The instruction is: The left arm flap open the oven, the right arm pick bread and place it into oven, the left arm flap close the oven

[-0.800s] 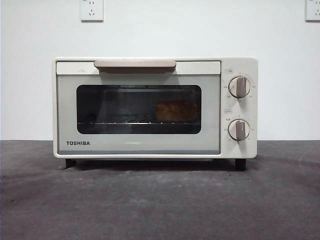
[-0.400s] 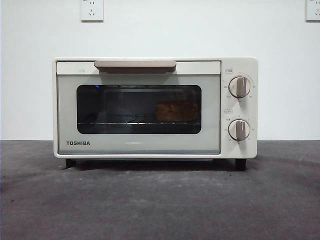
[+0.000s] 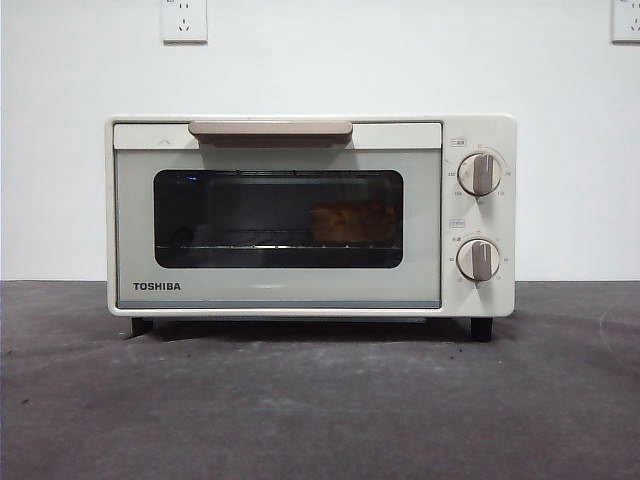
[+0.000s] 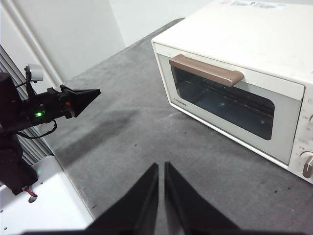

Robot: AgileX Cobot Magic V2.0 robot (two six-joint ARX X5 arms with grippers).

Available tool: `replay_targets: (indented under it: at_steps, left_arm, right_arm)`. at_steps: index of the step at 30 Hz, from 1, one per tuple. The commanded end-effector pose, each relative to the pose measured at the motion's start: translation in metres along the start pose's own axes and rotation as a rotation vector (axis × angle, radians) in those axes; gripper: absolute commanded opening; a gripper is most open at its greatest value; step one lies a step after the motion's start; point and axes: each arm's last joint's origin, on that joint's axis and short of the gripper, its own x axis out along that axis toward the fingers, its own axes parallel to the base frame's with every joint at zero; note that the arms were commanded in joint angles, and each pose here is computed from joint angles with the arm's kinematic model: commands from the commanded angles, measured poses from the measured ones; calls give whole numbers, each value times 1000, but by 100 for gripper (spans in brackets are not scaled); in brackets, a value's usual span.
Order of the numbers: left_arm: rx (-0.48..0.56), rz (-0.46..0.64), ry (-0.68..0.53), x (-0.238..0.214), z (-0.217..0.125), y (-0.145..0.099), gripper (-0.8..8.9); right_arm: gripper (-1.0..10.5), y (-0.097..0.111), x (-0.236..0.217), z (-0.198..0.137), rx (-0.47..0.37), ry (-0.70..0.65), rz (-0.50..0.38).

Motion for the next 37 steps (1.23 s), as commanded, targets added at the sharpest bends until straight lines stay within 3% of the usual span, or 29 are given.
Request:
replay_targets:
  at_steps: [1, 28, 32, 35, 37]
  left_arm:
    - [5, 23, 16, 2, -7, 2, 11]
    - [24, 31, 20, 2, -7, 2, 11]
    - [24, 31, 20, 2, -7, 2, 11]
    - [24, 31, 20, 2, -7, 2, 11]
    - [24, 31, 20, 2, -7, 2, 11]
  right_arm:
    - [18, 3, -2, 5, -17, -22, 13]
    - [18, 2, -3, 5, -18, -32, 9]
    - [18, -2, -13, 3, -6, -82, -36]
    - [18, -12, -17, -6, 4, -167, -144]
    - [18, -22, -19, -17, 0, -247, -276]
